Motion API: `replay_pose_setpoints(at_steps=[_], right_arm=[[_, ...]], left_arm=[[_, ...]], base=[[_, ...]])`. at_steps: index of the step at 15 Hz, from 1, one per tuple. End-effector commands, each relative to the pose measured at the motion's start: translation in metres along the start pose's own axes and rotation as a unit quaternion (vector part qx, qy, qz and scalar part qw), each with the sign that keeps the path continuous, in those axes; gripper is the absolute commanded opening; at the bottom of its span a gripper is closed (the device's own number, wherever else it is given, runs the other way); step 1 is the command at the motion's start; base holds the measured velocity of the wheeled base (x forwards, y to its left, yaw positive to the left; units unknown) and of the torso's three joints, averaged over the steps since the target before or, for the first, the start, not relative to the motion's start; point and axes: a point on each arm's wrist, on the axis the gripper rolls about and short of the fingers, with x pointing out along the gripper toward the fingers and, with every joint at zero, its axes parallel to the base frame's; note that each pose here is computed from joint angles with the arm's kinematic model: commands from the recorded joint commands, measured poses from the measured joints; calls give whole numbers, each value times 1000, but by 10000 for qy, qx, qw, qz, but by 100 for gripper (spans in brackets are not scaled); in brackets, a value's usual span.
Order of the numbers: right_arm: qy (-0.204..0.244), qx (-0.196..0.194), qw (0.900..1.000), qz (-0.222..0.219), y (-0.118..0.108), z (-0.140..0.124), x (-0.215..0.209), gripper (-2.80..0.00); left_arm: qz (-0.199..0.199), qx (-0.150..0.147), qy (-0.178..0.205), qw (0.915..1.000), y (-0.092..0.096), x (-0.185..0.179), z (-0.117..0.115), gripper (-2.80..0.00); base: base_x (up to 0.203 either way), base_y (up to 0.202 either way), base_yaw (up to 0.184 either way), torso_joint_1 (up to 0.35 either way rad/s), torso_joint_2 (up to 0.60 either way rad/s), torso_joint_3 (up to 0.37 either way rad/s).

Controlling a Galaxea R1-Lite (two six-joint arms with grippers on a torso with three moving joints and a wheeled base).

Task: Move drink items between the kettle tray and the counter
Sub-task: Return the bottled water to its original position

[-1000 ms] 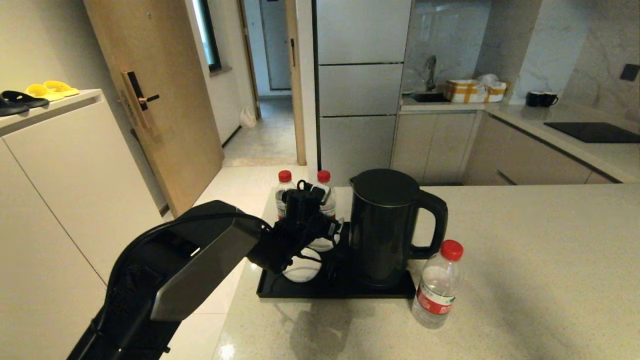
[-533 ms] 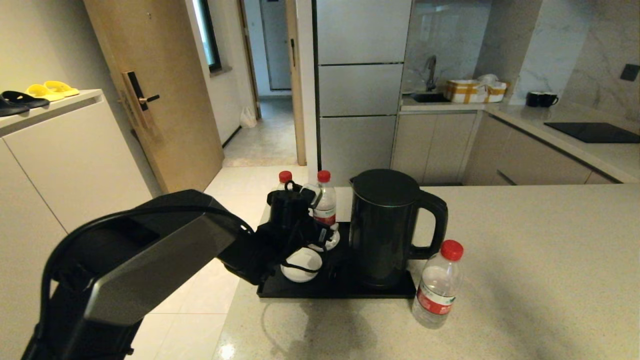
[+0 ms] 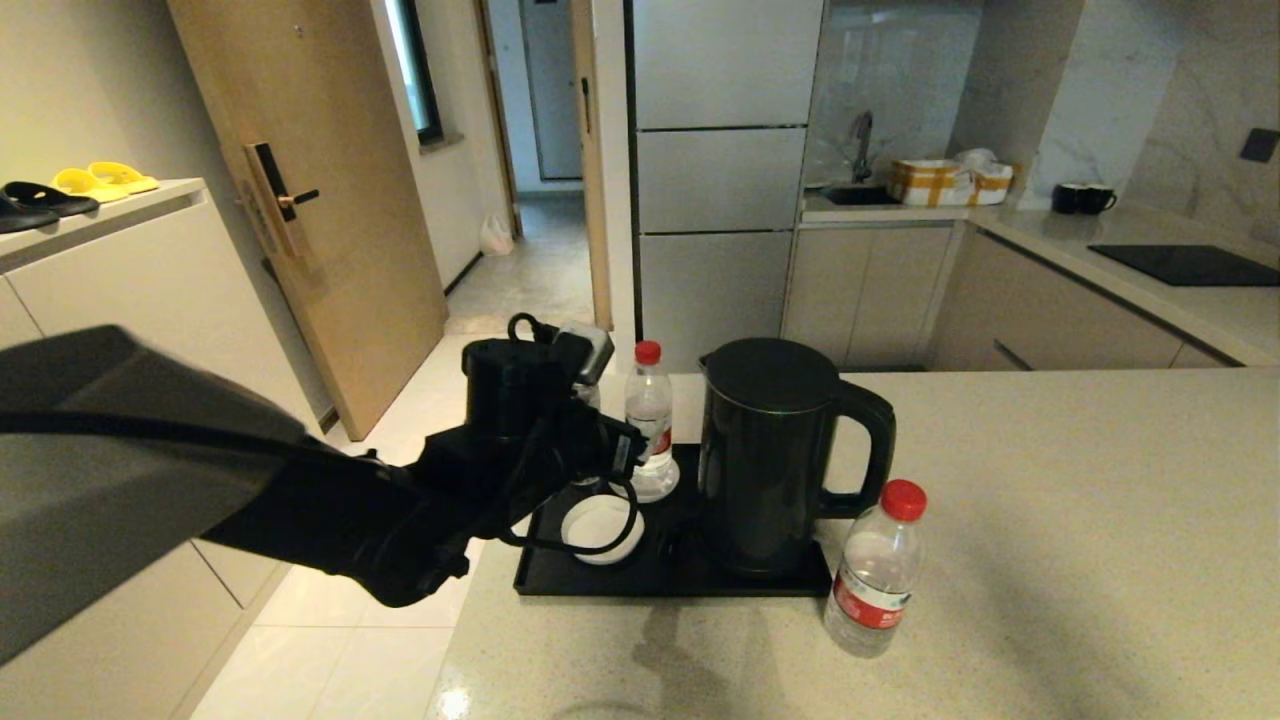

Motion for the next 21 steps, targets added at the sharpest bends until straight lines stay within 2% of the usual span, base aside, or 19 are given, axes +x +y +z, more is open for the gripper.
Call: replay_pose_setpoints(at_steps=[1, 4, 6, 8, 9, 10, 12, 13, 15, 16, 18, 19, 20, 21], right_arm=[[10, 0, 10000, 3, 0, 0, 0, -280], [7, 0, 10000, 3, 0, 0, 0, -280], [15, 0, 10000, 3, 0, 0, 0, -280], [10, 0, 10000, 3, 0, 0, 0, -280], [13, 0, 10000, 3, 0, 0, 0, -280], [15, 0, 10000, 3, 0, 0, 0, -280], [10, 0, 10000, 3, 0, 0, 0, -280], [15, 0, 10000, 3, 0, 0, 0, -280], [14, 0, 10000, 3, 0, 0, 0, -280], [15, 0, 10000, 3, 0, 0, 0, -280], [15, 0, 10000, 3, 0, 0, 0, -280], [14, 0, 10000, 3, 0, 0, 0, -280], [9, 0, 10000, 3, 0, 0, 0, -280], [15, 0, 10000, 3, 0, 0, 0, -280]], left_arm=[[114, -144, -520, 9985, 11, -66, 55, -280], [401, -271, -576, 9972, 26, -147, 87, -280], [645, -421, -515, 9957, 35, -206, 94, -280], [1033, -652, -465, 9914, 45, -274, 89, -280], [1303, -772, -408, 9876, 51, -304, 81, -280], [1737, -907, -297, 9802, 58, -332, 69, -280], [2513, -1100, -320, 9611, 60, -387, 45, -280], [2794, -1104, -342, 9532, 53, -416, 27, -280], [3212, -1108, -332, 9399, 28, -461, -16, -280], [3290, -1103, -290, 9374, 12, -476, -40, -280], [3180, -1036, -235, 9421, -13, -491, -85, -280], [2950, -1026, -200, 9498, -19, -490, -100, -280], [2554, -1132, -65, 9602, -21, -480, -111, -280], [2318, -1213, 18, 9652, -17, -466, -116, -280]], base=[[0, 0, 0, 0, 0, 0], [0, 0, 0, 0, 0, 0], [0, 0, 0, 0, 0, 0], [0, 0, 0, 0, 0, 0], [0, 0, 0, 0, 0, 0], [0, 0, 0, 0, 0, 0], [0, 0, 0, 0, 0, 0], [0, 0, 0, 0, 0, 0], [0, 0, 0, 0, 0, 0], [0, 0, 0, 0, 0, 0], [0, 0, 0, 0, 0, 0], [0, 0, 0, 0, 0, 0], [0, 0, 0, 0, 0, 0], [0, 0, 0, 0, 0, 0]])
